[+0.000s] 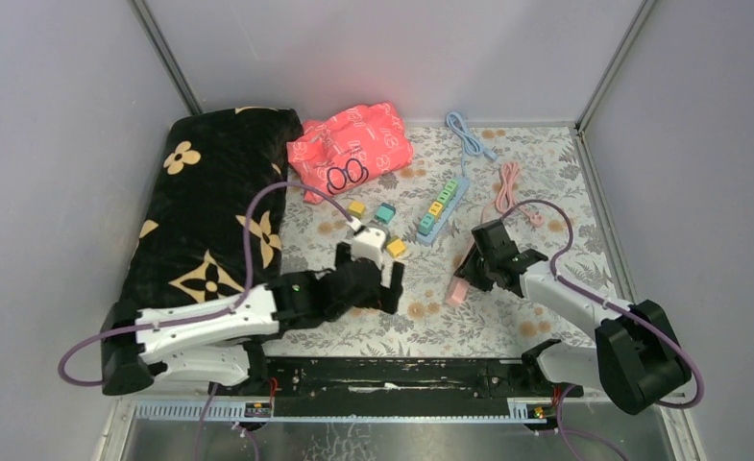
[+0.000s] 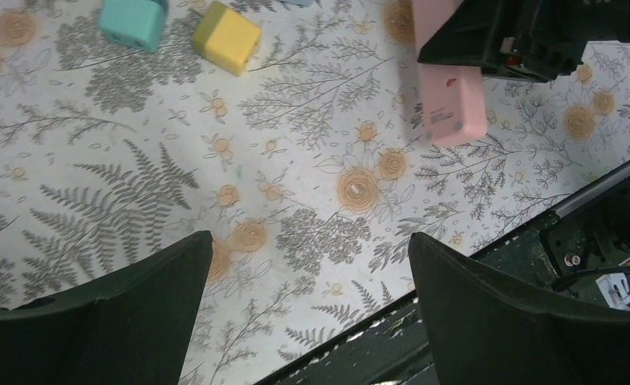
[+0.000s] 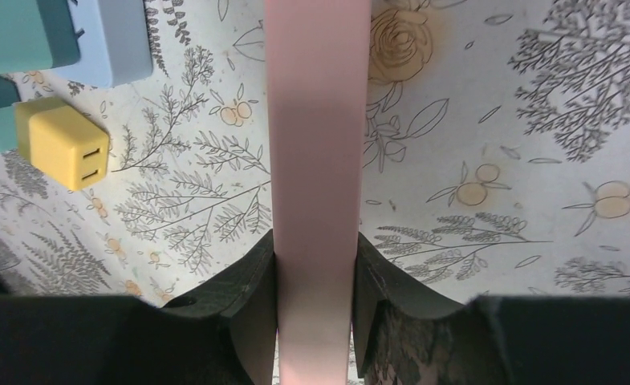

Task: Insert the plug
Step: Move the socket to the center of the board.

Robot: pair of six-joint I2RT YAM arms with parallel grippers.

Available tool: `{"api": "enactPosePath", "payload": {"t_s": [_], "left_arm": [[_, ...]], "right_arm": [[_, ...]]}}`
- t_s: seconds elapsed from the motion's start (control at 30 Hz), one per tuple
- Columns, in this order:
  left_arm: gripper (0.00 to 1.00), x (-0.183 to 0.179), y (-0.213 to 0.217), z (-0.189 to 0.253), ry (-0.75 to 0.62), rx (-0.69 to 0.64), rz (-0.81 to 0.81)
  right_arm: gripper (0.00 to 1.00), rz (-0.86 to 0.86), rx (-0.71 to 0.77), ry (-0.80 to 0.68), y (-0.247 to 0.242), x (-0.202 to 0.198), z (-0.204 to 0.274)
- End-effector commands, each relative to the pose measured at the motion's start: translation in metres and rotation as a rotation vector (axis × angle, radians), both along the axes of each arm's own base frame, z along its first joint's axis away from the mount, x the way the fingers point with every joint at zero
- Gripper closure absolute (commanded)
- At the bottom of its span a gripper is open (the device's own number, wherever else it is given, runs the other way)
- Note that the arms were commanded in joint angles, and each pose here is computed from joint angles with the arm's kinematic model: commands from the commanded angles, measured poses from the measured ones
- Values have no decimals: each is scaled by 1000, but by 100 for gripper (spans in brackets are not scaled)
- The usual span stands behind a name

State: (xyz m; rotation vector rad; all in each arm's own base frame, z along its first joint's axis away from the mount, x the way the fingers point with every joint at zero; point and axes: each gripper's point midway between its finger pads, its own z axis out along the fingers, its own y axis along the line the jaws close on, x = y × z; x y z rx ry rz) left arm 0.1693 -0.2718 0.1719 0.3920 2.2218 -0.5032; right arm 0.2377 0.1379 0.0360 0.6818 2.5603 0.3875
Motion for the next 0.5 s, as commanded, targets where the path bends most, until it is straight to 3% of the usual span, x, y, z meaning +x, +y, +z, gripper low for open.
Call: {"api": "enactPosePath", "payload": {"t_s": [0.0,0.23,0.47], "left_arm": [[1,5,-35,-1,-101,-52,69],[1,-8,-82,-33,-120,-22,4],[1,-12,-83,-61,-100,-14,-13]], "right_arm": [[81,-55,126,-114,24,19,23],[78,-25,185,-120,47,18,17],[67,32,122,-75,63,9,-8]]}}
